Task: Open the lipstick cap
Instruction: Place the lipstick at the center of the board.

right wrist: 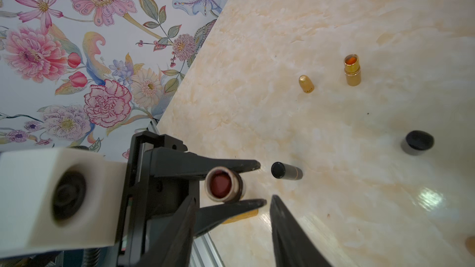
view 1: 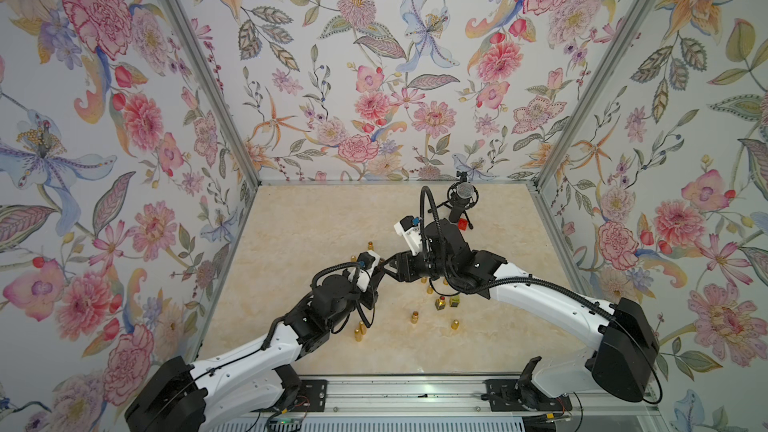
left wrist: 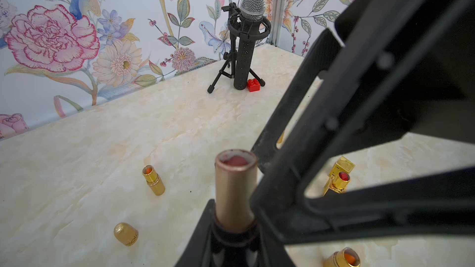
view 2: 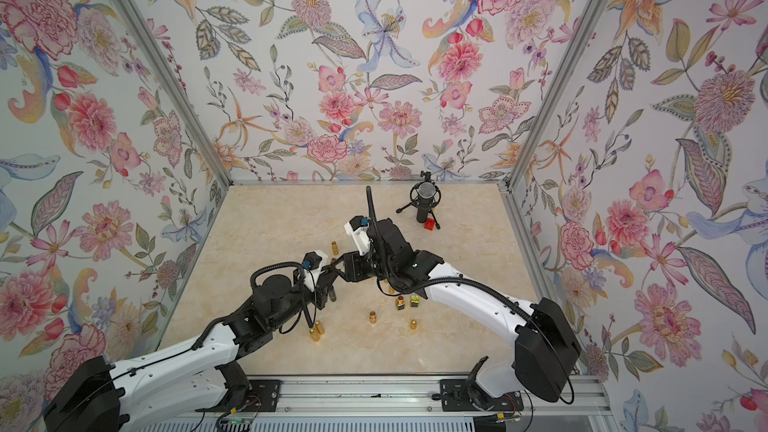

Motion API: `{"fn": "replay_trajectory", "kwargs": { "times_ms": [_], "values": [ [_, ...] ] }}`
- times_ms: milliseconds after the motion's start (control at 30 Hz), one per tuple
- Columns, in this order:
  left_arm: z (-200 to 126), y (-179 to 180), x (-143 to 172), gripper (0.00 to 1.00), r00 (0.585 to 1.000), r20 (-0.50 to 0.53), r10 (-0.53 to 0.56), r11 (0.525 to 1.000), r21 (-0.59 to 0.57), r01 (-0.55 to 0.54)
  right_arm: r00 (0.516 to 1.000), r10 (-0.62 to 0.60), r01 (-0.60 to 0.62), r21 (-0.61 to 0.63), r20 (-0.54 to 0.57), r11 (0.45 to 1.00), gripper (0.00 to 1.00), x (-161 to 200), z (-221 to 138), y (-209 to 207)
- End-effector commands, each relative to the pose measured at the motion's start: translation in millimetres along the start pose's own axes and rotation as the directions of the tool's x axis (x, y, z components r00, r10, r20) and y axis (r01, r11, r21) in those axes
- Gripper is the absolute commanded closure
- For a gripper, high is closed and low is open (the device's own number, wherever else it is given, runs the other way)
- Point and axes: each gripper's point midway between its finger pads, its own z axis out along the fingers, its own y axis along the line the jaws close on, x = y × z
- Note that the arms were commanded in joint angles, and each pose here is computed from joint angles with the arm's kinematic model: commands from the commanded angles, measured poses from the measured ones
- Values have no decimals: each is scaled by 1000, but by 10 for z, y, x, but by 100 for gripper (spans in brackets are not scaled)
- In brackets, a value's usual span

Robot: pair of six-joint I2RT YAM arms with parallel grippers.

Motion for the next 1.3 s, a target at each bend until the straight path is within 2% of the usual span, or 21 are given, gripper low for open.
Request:
{"fn": "replay_trajectory", "kwargs": {
  "times_ms": [0,367,467,600,800,1000,1033,1067,1100,1133,1167,1233,1267],
  "values": [
    [10,3,-160,93,999,37,12,1000,8,-12,1000,16,-15,-43,13,999,54,-85,67,119],
    [14,-78,-129,93,999,31,15,998,53,-17,999,7,-4,-59,52,998,64,-201,125,145],
    [19,-70,-101,93,1000,22,16,999,49,-17,998,4,0,-63,60,998,70,-220,110,157],
    [13,-61,-107,93,1000,26,16,999,45,-17,998,6,-3,-59,58,998,71,-197,110,136],
    [15,-44,-89,93,1000,18,15,999,35,-15,998,6,-3,-60,58,998,82,-194,99,139],
    [14,-23,-85,88,1000,14,12,1000,23,-13,997,3,2,-60,74,998,84,-245,71,159],
    [15,-20,-89,84,1000,14,12,1000,21,-13,997,1,4,-60,76,998,84,-254,68,166],
    [16,-17,-81,75,1000,11,13,1000,20,-13,997,0,5,-58,78,998,84,-262,64,162],
    [16,-12,-76,57,1000,8,12,1000,16,-12,996,-5,9,-54,86,998,84,-285,56,159],
    [13,-7,-68,46,1000,2,11,1000,14,-11,996,-4,9,-46,94,999,84,-310,48,131],
    [7,0,-57,39,1000,-3,9,1000,10,-9,995,-3,7,-37,102,999,84,-337,40,98],
    [-17,25,-23,16,1000,-13,-4,1000,-3,4,992,-8,8,1,123,1000,83,-402,31,-22],
    [-32,37,-4,9,1000,-19,-8,1000,-9,8,991,-8,5,22,131,1000,83,-428,35,-88]
  ]
}}
